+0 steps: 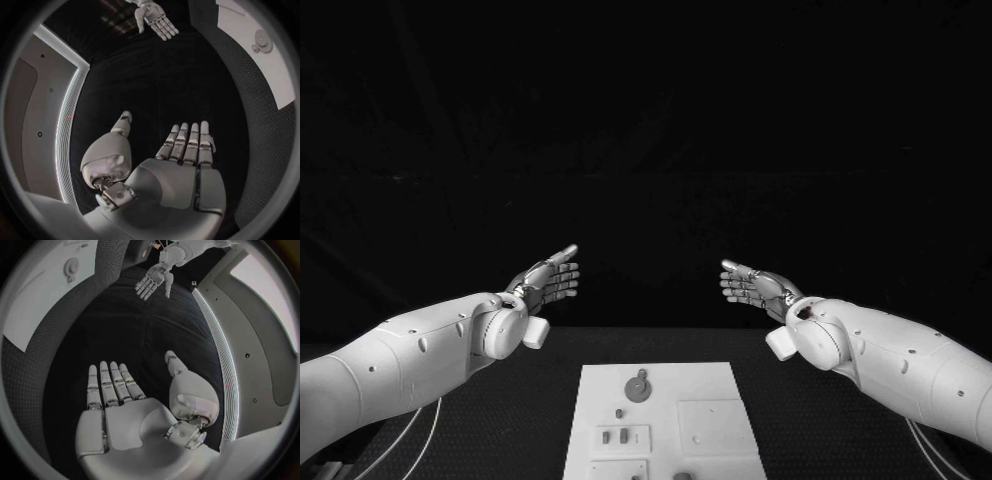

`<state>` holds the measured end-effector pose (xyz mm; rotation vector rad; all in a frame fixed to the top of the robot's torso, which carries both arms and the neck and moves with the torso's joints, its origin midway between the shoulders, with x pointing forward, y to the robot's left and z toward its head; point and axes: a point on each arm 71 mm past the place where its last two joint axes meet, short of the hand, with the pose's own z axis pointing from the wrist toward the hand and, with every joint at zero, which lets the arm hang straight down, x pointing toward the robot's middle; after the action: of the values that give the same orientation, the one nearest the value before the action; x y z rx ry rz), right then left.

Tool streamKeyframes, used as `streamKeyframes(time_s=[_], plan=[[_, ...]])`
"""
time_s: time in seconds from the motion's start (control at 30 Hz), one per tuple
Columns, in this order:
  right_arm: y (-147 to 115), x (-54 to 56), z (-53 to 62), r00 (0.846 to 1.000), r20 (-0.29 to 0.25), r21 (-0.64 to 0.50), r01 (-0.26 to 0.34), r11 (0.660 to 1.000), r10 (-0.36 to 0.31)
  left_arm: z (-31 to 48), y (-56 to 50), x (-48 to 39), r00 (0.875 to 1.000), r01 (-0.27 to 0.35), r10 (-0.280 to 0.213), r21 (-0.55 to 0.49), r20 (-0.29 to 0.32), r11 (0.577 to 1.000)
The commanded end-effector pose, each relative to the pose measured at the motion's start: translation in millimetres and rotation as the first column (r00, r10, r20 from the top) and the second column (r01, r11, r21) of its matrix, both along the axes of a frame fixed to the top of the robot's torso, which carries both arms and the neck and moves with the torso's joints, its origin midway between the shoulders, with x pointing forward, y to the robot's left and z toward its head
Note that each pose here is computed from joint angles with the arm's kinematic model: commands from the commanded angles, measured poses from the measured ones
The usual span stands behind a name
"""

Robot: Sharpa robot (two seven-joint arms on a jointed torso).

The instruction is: Assemble the parts on the task board

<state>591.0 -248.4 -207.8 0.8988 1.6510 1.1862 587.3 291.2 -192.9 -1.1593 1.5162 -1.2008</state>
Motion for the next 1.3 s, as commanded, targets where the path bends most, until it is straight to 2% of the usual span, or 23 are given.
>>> streamKeyframes(time_s=[0.03,0.17,0.27,0.43,0.53,0.57,0.7,0.8,0.9,1.0,1.3], plan=[[3.8,-4.1,-1.3,1.0,0.019,0.025,0.018,1.0,-0.018,-3.4,-7.1,-4.4,1.0,-0.014,0.014,-0.007,0.018,1.0],[11.8,-15.0,-4.2,0.998,0.044,0.072,0.046,0.996,-0.049,-12.3,-21.0,-16.8,0.999,-0.033,0.034,-0.026,0.037,0.999],[18.8,-26.2,-6.7,0.995,0.062,0.114,0.073,0.991,-0.081,-19.2,-33.5,-29.5,0.997,-0.051,0.054,-0.043,0.054,0.998],[33.0,-55.3,-11.7,0.984,0.083,0.196,0.142,0.97,-0.16,-29.7,-60.1,-61.6,0.991,-0.094,0.101,-0.076,0.09,0.993],[39.8,-72.9,-13.8,0.975,0.083,0.231,0.181,0.956,-0.205,-32.4,-73.0,-80.2,0.986,-0.117,0.127,-0.091,0.109,0.989],[43.0,-82.3,-14.6,0.97,0.081,0.246,0.202,0.948,-0.228,-33.0,-78.6,-89.0,0.983,-0.128,0.139,-0.097,0.117,0.987],[49.5,-103.5,-15.9,0.959,0.072,0.272,0.247,0.93,-0.276,-32.9,-89.6,-107.8,0.977,-0.15,0.163,-0.107,0.134,0.983],[53.1,-117.1,-16.3,0.95,0.063,0.282,0.276,0.919,-0.305,-32.1,-95.4,-118.9,0.974,-0.162,0.177,-0.113,0.143,0.98],[55.0,-125.0,-16.4,0.946,0.057,0.287,0.292,0.913,-0.32,-31.5,-98.1,-124.3,0.972,-0.168,0.184,-0.115,0.148,0.979],[55.9,-128.8,-16.4,0.943,0.055,0.288,0.299,0.91,-0.328,-31.3,-98.8,-125.6,0.971,-0.169,0.185,-0.115,0.149,0.979],[56.0,-129.2,-16.4,0.943,0.054,0.288,0.3,0.909,-0.328,-31.3,-98.8,-125.6,0.971,-0.169,0.185,-0.115,0.149,0.979]])
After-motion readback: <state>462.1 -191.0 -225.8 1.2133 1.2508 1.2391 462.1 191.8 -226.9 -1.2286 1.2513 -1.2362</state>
